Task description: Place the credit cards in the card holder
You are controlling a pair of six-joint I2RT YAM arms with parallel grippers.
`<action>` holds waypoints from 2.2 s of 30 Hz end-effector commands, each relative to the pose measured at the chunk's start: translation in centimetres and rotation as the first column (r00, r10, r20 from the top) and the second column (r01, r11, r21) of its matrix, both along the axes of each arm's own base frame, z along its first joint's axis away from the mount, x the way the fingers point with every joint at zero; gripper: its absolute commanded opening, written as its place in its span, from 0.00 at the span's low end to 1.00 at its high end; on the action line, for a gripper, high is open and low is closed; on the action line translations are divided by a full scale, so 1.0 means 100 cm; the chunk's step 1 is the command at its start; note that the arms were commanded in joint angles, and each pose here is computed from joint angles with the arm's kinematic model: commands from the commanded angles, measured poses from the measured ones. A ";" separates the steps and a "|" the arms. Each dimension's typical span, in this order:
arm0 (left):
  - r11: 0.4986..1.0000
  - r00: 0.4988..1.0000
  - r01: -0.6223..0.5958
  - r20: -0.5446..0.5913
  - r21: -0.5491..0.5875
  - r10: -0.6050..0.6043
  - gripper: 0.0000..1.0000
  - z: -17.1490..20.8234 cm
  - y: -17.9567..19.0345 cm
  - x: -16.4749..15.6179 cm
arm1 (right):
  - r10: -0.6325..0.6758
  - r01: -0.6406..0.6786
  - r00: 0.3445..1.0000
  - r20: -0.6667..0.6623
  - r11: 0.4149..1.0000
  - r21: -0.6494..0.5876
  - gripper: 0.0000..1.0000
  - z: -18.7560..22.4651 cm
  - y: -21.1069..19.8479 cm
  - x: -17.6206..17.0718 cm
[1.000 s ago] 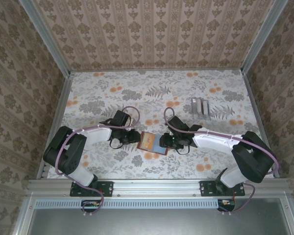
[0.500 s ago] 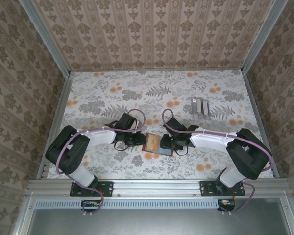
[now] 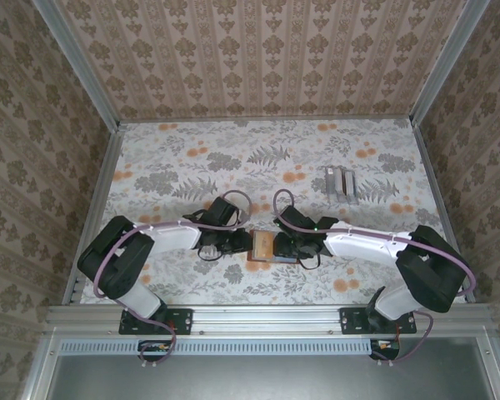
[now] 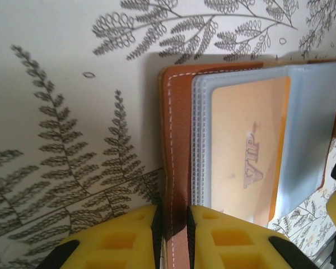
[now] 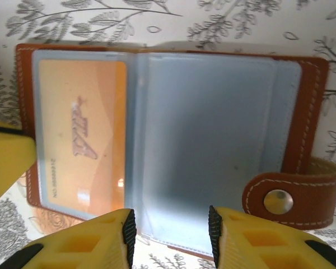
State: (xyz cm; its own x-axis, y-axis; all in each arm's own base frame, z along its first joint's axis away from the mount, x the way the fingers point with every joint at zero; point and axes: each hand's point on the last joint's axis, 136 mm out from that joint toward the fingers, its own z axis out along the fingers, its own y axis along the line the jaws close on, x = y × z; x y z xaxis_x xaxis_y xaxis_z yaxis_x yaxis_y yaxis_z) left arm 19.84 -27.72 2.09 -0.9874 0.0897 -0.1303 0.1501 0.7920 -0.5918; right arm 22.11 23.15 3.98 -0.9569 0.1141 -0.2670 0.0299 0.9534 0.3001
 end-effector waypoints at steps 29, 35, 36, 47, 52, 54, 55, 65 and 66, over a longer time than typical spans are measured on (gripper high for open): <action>0.995 1.000 -0.016 -0.011 0.096 0.017 0.18 -0.005 0.006 -0.015 | 0.155 -0.175 0.984 0.084 0.915 0.364 0.21 0.014 0.065 0.007; 0.997 0.999 -0.042 -0.022 0.071 0.043 0.18 -0.006 0.008 -0.012 | 0.220 -0.275 0.961 0.169 0.837 0.473 0.25 0.039 0.080 0.013; 0.998 0.998 -0.052 -0.028 0.048 0.053 0.18 -0.004 0.007 -0.011 | 0.230 -0.288 0.957 0.175 0.823 0.490 0.25 0.043 0.083 0.014; 0.995 0.995 -0.099 0.003 -0.032 0.099 0.19 0.011 0.013 0.002 | 0.154 -0.230 0.948 0.278 0.936 0.266 0.43 0.069 0.016 0.026; 0.996 0.996 -0.087 -0.010 -0.037 0.087 0.19 0.009 0.010 0.000 | 0.103 -0.132 0.973 0.209 0.983 0.131 0.48 0.045 -0.026 0.010; 0.996 0.996 -0.089 -0.011 -0.014 0.088 0.19 0.005 0.014 0.001 | 0.083 -0.110 0.983 0.163 0.980 0.166 0.47 0.035 -0.026 0.000; 0.996 0.996 -0.093 -0.015 -0.010 0.093 0.19 0.004 0.015 0.001 | 0.066 -0.090 0.989 0.132 0.980 0.180 0.46 0.029 -0.026 -0.005; 0.997 0.997 -0.072 -0.017 -0.002 0.072 0.19 0.002 0.010 0.004 | 0.025 -0.034 0.998 0.055 0.984 0.174 0.46 0.002 -0.026 -0.012; 0.997 0.997 -0.071 -0.015 0.002 0.071 0.19 0.001 0.011 0.004 | 0.027 -0.036 0.998 0.052 0.982 0.187 0.44 0.001 -0.023 -0.011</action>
